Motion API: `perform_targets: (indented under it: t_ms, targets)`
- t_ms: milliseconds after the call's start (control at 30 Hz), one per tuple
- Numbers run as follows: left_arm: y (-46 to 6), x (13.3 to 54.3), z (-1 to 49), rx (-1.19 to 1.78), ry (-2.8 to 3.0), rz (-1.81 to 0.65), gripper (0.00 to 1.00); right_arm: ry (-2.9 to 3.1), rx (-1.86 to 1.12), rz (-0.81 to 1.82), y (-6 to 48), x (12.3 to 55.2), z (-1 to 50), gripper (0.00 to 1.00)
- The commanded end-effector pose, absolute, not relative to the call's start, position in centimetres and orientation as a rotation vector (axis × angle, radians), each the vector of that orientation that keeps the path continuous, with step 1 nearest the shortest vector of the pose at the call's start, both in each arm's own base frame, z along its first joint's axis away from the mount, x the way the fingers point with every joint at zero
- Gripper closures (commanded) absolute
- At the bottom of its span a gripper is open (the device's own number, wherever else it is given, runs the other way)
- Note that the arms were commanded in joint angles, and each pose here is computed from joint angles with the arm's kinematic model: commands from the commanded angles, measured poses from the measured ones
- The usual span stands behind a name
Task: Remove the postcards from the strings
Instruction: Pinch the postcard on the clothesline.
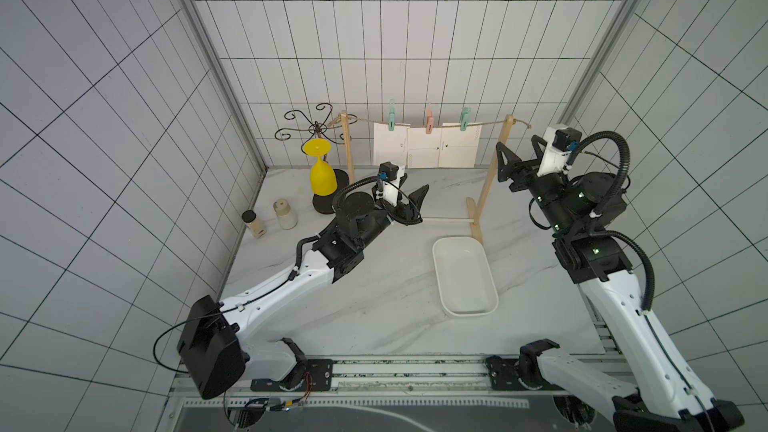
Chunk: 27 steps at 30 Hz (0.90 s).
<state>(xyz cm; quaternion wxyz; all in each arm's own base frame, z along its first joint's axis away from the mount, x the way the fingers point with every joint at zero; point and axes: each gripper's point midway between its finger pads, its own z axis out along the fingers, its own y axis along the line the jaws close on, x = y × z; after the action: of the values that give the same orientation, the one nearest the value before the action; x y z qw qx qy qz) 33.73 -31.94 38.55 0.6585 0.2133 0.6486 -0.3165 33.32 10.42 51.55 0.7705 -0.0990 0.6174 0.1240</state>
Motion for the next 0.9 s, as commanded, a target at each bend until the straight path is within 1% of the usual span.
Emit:
perform_targets:
  t_ms: [0, 100, 300, 500, 600, 867]
  targets:
    - [-34.6, 33.9, 39.8, 0.546, 1.457, -0.815, 0.33, 1.313, -0.353, 0.318, 12.8, 33.0, 54.2, 0.13]
    - [-36.2, 35.4, 40.5, 0.552, 1.447, -0.832, 0.32, 1.293, -0.409, 0.338, 14.0, 34.0, 55.7, 0.12]
    - [-38.5, 38.7, 40.3, 0.557, 1.469, -0.837, 0.26, 1.260, -0.465, 0.380, 15.5, 36.3, 57.9, 0.11]
    - [-37.4, 42.2, 40.0, 0.487, 1.493, -0.901, 0.25, 1.230, -0.472, 0.469, 14.5, 38.2, 59.3, 0.11]
    - [-37.5, 43.2, 39.8, 0.499, 1.500, -0.895, 0.24, 1.220, -0.471, 0.475, 14.0, 38.9, 59.6, 0.11]
    - [-39.1, 43.9, 39.7, 0.554, 1.494, -0.930, 0.24, 1.208, -0.466, 0.483, 13.1, 40.5, 60.1, 0.11]
